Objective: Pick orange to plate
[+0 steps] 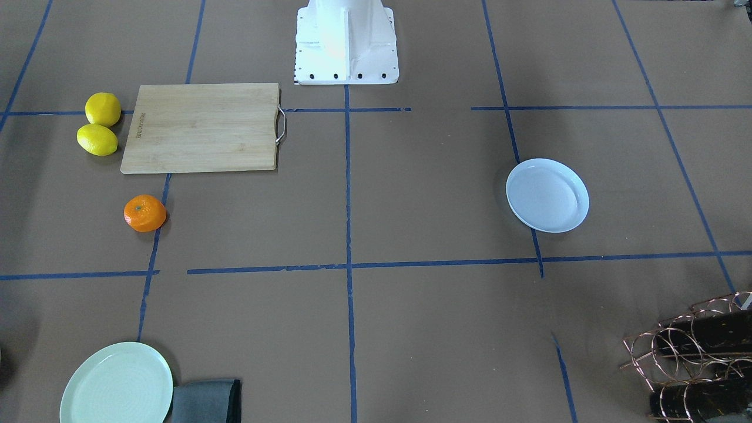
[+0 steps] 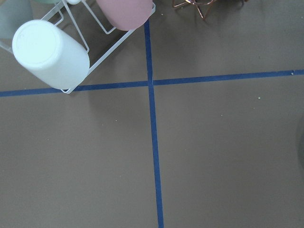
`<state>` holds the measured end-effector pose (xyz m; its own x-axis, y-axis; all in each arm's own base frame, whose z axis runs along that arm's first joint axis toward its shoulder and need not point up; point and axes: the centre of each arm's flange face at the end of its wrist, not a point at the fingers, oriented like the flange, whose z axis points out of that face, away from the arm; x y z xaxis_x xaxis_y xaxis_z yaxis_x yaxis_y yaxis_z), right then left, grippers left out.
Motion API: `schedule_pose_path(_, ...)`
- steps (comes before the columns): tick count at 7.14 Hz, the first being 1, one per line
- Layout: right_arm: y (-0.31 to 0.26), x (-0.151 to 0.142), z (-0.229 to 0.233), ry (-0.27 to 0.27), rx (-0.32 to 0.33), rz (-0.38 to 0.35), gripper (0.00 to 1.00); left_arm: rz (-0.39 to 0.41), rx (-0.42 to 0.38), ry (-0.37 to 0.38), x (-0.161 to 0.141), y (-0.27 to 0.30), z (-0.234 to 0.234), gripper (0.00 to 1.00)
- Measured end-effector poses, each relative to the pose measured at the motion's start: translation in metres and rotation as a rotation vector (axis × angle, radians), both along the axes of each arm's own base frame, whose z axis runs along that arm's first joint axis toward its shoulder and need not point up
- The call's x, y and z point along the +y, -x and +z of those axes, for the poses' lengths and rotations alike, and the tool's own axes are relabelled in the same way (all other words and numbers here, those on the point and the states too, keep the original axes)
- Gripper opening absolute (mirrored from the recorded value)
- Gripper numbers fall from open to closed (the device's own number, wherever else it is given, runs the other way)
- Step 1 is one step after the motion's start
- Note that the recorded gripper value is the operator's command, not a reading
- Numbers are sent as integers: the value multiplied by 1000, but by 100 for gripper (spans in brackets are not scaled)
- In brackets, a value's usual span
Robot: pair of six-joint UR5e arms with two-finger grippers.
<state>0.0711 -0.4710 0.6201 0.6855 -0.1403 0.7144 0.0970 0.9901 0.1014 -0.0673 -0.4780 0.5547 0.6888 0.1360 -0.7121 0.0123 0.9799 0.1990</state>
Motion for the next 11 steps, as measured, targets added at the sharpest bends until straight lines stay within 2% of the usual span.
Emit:
schedule_pose_path(2,2,-1,-3,-1,0,-1,100,6,4,-125,-34,-2,-25,100)
schedule_pose_path(3,3,-1,-3,-1,0,-1,100,24,5,-194,-41,-10,-31,100)
schedule_pose_path(4,4,-1,-4,-2,-1,-3,100,67,9,-264,-43,-34,-35,100)
schedule_pose_path(5,6,-2,-5,-3,-5,-6,100,109,32,-290,-43,-76,-38,100)
schedule_pose_path(7,10,-2,-6,-4,-11,-14,100,83,83,-183,-26,-145,-31,99)
schedule_pose_path(8,11,-2,-6,-4,-11,-18,100,49,87,-143,-13,-172,-23,89)
schedule_pose_path(11,13,-1,-4,-1,-11,-21,100,-76,141,-20,30,-259,1,78)
